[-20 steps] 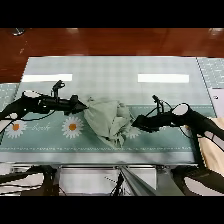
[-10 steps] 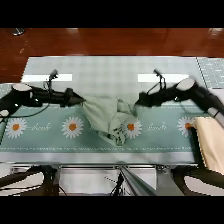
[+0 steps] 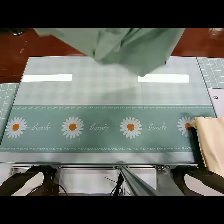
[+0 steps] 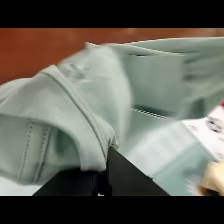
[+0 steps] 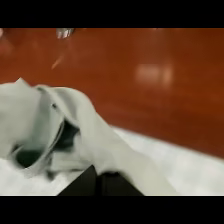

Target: Fold the shirts.

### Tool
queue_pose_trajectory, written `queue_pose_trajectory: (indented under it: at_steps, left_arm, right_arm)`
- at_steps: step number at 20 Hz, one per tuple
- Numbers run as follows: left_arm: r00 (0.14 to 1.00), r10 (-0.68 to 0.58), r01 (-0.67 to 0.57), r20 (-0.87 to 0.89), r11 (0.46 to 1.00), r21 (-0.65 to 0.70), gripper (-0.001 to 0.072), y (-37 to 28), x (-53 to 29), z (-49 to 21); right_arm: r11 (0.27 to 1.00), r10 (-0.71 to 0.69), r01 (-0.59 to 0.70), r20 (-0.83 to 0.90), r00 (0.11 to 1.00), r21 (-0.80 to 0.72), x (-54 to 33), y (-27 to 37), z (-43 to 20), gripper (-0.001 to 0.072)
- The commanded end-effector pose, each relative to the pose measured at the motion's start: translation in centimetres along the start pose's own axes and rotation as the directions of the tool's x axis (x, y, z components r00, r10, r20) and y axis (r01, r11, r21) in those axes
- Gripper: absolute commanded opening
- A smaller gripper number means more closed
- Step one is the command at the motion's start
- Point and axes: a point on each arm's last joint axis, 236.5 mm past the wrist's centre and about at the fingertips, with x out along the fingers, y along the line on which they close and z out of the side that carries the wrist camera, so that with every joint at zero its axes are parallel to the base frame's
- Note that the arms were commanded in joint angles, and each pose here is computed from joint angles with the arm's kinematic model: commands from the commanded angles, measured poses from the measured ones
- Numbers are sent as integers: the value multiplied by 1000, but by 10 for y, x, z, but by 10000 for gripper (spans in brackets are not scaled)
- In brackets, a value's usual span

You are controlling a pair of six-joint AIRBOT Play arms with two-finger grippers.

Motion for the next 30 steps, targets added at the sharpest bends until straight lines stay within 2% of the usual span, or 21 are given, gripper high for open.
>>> queue_pose_trajectory:
  at_steps: [1,3,5,9,12,16,18,20,22,26,28,30]
  left_arm:
    - [923,337,-360,186,927,107,23,-3,-100,55]
    - [856,457,-491,241,865,102,23,-9,-151,54]
    - [831,496,-531,251,842,95,23,-27,-184,40]
    - [847,506,-524,163,847,88,23,-46,-204,-15]
    - [863,503,-504,-39,863,-26,23,-26,-182,-96]
    - [862,374,-444,-343,883,-154,24,4,-126,-232]
    - [817,321,-467,-479,855,-224,25,30,-102,-302]
    - [795,302,-499,-526,818,-285,24,55,-80,-348]
    - [818,293,-494,-495,799,-343,24,73,-57,-365]
    - [864,323,-471,-386,788,-396,24,118,-9,-347]
    - [836,350,-519,-423,755,-401,24,150,9,-357]
    - [798,321,-555,-510,721,-414,24,170,27,-378]
  right_arm:
    - [979,-106,138,202,974,-152,-112,30,40,19]
    - [956,-177,231,275,945,-182,-165,37,41,19]
    - [942,-221,286,314,923,-177,-208,45,33,19]
    - [951,-233,272,233,944,-148,-233,56,-16,20]
    - [962,-259,265,89,962,-69,-213,40,-69,19]
    - [963,-260,268,-144,955,34,-152,5,-146,20]
    - [956,-261,285,-244,934,69,-113,-20,-182,20]
    - [946,-262,308,-324,909,98,-73,-45,-213,20]
    - [940,-259,324,-393,882,109,-32,-70,-235,20]
    - [926,-261,352,-444,857,136,61,-123,-246,20]
    - [920,-230,353,-495,838,171,106,-142,-256,20]
    - [913,-182,344,-538,823,218,148,-155,-266,20]
